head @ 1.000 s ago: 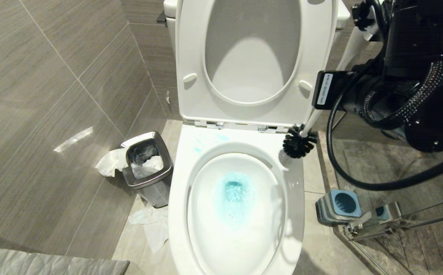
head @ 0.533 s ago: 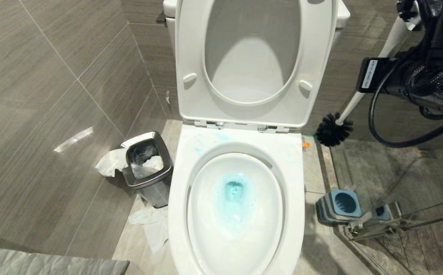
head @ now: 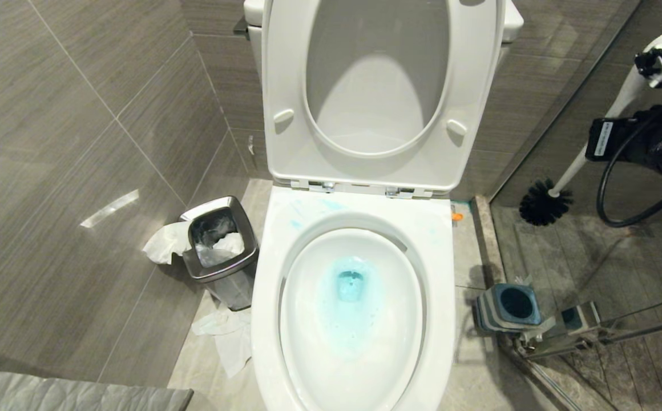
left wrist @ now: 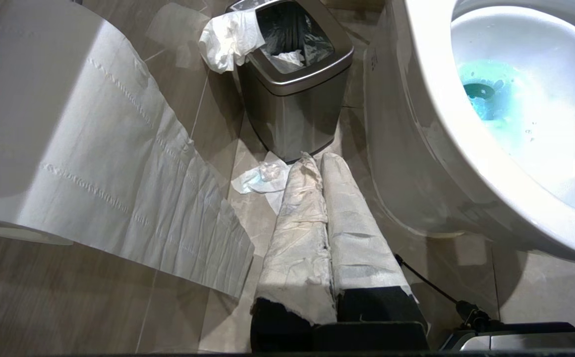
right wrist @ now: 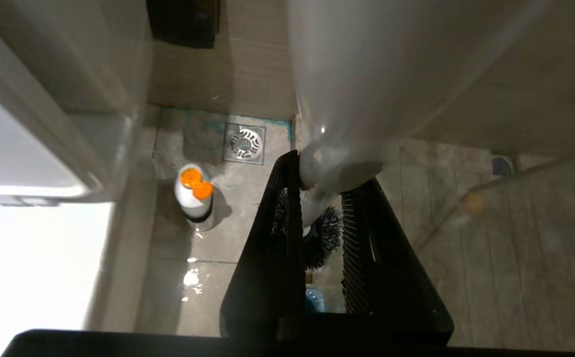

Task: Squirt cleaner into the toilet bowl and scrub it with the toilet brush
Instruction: Put the toilet brush back

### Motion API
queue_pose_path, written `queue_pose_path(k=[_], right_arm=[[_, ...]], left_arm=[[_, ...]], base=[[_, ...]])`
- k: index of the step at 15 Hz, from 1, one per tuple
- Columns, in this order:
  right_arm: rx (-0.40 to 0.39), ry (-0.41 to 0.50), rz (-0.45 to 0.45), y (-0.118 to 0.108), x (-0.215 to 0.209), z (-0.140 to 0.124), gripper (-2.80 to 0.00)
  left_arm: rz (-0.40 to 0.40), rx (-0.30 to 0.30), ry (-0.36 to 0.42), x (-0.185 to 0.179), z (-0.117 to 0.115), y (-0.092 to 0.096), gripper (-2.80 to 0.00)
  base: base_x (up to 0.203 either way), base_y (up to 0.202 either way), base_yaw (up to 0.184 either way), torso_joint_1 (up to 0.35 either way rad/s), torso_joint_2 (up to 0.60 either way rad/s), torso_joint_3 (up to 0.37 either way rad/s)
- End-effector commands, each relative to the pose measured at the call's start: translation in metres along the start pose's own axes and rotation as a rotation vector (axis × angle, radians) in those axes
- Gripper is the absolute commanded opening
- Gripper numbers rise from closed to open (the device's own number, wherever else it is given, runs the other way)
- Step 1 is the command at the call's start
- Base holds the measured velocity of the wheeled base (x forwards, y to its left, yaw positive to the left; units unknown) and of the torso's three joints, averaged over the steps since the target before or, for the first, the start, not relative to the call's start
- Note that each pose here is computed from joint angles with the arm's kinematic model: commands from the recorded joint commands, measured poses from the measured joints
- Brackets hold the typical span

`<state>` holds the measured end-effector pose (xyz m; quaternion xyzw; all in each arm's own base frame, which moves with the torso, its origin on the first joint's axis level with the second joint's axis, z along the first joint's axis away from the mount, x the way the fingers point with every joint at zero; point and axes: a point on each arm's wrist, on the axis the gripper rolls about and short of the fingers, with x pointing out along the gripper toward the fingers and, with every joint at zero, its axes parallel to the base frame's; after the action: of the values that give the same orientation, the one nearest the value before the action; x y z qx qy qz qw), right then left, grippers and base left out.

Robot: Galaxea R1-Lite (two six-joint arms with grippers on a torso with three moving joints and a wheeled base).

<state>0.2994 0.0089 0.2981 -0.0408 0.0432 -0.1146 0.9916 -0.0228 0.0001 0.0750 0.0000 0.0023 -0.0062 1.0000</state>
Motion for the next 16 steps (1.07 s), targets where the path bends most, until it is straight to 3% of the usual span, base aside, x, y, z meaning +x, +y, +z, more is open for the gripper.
queue_pose_path(k=[1, 8, 13, 16], right_arm=[[-0.014, 0.023, 0.007, -0.01, 0.008, -0.028, -2.8], [0.042, 0.111, 0.012, -0.008, 0.007, -0.094, -2.8], [0.087, 0.225, -0.024, -0.012, 0.003, -0.13, -2.8], [0.1, 0.221, -0.071, -0.015, 0.012, -0.146, -2.8]], left_arm=[[0.0, 0.0, 0.001, 0.0, 0.0, 0.0, -2.8], [0.0, 0.0, 0.001, 0.0, 0.0, 0.0, -2.8], [0.0, 0.0, 0.001, 0.0, 0.0, 0.0, -2.8], [0.0, 0.0, 0.001, 0.0, 0.0, 0.0, -2.8]], base=[[0.0, 0.0, 0.0, 0.0, 0.0, 0.0], [0.0, 0.0, 0.0, 0.0, 0.0, 0.0], [0.0, 0.0, 0.0, 0.0, 0.0, 0.0], [0.0, 0.0, 0.0, 0.0, 0.0, 0.0]])
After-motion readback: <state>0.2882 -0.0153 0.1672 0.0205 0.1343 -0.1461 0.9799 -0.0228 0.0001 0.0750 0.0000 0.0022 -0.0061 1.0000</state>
